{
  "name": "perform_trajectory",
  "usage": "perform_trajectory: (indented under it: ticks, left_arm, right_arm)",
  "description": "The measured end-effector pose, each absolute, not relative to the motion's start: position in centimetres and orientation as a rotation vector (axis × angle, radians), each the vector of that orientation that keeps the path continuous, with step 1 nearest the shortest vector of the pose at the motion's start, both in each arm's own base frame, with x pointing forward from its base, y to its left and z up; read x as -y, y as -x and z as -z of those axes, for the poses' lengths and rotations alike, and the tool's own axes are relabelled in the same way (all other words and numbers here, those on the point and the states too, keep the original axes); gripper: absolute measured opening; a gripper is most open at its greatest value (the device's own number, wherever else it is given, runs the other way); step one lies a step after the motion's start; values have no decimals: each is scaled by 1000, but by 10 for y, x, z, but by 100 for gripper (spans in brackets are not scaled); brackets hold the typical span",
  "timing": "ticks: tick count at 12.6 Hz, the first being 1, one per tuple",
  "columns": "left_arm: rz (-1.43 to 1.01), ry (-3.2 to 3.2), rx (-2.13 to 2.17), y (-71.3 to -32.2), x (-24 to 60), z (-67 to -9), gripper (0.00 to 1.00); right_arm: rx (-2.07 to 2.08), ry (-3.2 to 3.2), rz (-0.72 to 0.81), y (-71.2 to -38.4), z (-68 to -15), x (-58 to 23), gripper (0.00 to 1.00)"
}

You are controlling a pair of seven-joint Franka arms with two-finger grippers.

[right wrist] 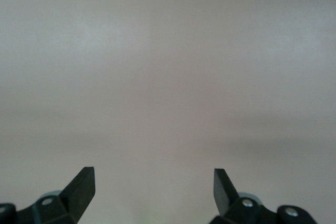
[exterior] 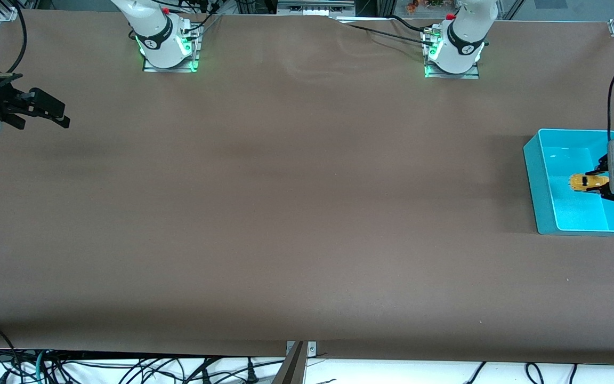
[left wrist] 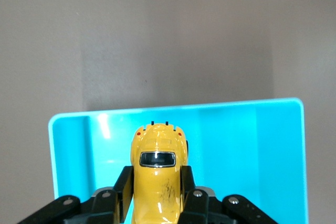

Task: Wind and store yellow beetle car
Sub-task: 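Lift the car with the left gripper and carry it into the bin, then lower the car into the blue bin and open the left gripper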

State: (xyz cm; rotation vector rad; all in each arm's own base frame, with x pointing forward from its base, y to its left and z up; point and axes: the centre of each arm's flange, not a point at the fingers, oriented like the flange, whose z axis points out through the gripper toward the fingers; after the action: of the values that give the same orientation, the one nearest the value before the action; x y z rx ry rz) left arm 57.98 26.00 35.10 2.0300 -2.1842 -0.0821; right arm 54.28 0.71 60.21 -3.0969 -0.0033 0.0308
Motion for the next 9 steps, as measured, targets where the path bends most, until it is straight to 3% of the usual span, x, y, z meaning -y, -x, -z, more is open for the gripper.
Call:
perform_trajectory:
  ticks: [9]
  left_arm:
    - [125,-2001,2197,-595,-286,-244,41]
  right_arm:
    - [-17,3112,-9,-544,-610,-15,100]
